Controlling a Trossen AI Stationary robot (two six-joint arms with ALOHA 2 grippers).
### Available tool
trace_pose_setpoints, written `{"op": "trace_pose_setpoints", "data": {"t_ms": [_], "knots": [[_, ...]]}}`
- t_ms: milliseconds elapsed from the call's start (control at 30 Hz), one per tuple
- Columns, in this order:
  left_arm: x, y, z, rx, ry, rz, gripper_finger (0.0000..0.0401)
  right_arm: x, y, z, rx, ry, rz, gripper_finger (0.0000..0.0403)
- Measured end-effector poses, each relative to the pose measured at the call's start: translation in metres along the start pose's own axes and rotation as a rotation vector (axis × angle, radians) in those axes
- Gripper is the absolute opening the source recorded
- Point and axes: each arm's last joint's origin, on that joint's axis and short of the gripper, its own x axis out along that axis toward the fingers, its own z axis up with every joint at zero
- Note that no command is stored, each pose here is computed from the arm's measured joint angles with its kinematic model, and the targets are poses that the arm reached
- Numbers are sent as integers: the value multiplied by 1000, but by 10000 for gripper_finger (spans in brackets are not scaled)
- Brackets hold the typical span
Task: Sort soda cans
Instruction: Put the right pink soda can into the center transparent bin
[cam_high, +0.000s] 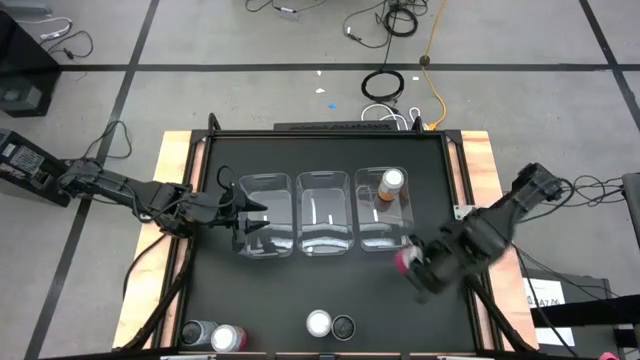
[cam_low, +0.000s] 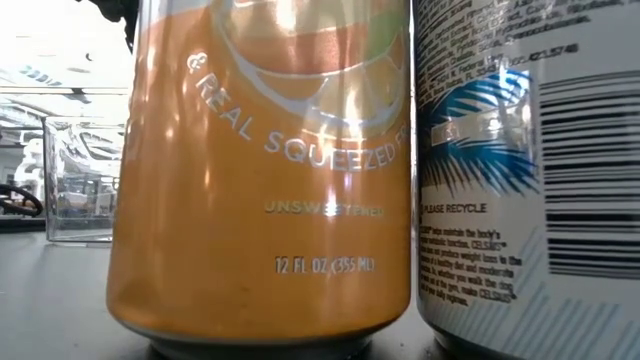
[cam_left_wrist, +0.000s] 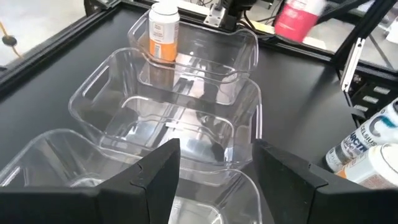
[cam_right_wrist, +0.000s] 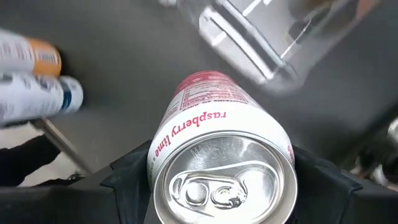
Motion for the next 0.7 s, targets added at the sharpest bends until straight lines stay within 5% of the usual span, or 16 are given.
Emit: {"op": "trace_pose_setpoints", "data": {"t_ms": [433, 700], "knots": [[-15, 11, -3, 120, 26, 25, 211, 18, -8, 123, -66, -205, 204, 283], [-42, 20, -2, 179, -79, -9, 211, 36, -1, 193, -185, -217, 154, 283]]}}
